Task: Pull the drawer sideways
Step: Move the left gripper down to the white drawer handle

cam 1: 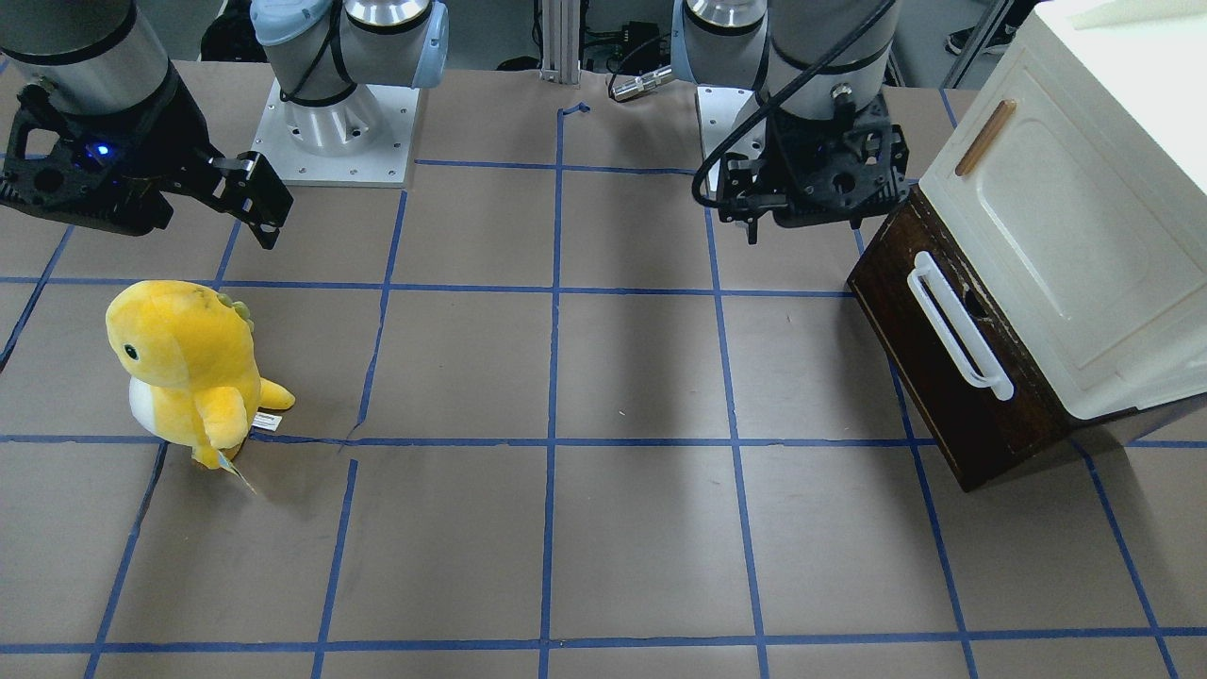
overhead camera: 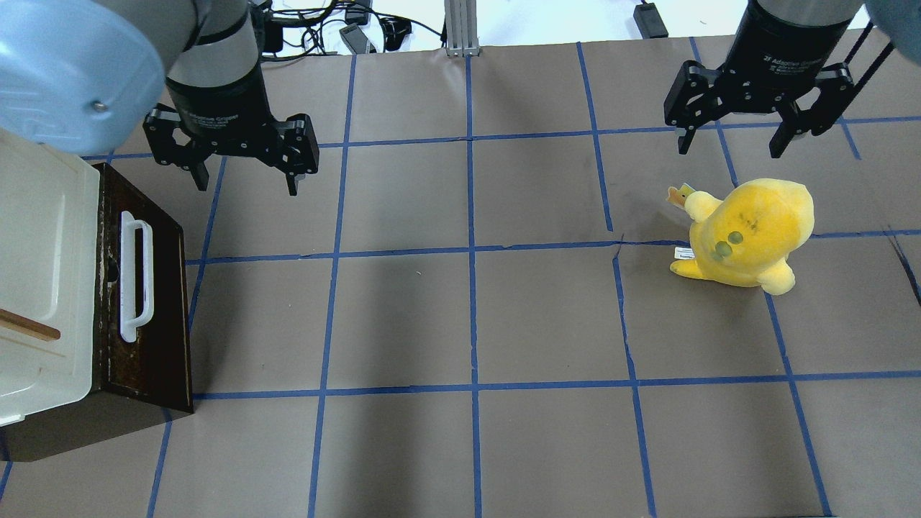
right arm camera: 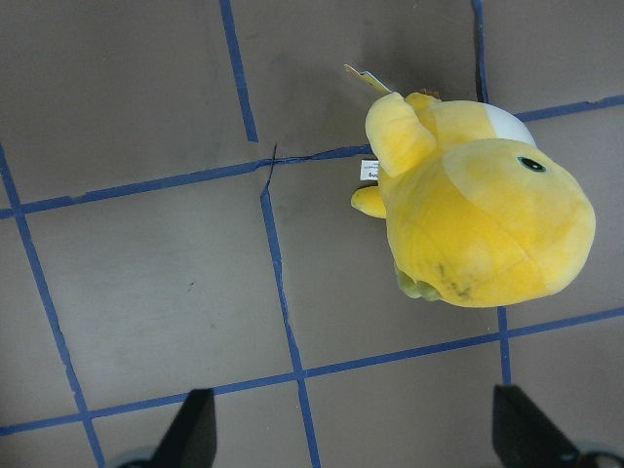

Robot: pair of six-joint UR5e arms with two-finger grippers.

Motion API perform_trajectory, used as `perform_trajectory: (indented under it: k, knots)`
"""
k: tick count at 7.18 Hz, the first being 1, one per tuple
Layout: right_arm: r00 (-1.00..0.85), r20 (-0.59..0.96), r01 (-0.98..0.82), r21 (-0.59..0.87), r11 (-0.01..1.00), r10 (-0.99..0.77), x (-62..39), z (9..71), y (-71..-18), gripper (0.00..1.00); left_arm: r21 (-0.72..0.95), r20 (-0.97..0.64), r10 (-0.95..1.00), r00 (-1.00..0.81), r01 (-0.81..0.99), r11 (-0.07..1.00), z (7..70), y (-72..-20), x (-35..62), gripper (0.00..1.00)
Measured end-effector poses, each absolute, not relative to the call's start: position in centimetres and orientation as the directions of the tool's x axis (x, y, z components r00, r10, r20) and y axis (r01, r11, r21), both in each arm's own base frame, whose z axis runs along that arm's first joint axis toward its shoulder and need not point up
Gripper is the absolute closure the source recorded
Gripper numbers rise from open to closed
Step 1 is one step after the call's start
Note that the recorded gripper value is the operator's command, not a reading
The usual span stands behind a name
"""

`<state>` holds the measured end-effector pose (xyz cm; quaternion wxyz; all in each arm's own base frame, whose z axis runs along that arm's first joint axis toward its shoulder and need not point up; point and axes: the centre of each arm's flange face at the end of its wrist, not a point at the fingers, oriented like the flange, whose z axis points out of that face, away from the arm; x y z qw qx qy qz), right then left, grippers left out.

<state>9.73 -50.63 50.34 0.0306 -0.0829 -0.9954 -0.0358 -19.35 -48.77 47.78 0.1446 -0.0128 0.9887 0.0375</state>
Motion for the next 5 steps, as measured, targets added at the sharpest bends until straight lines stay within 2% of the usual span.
perform_trajectory:
  k: [5]
  knots:
    - [-0.984,0.067,0.167,0.066,0.984,0.162,9.8,50.3,-50.6,0.0,0.204,-0.722,0.087,-0.687,-0.091,0.975,30.7,-47.4,-19.7,0.0]
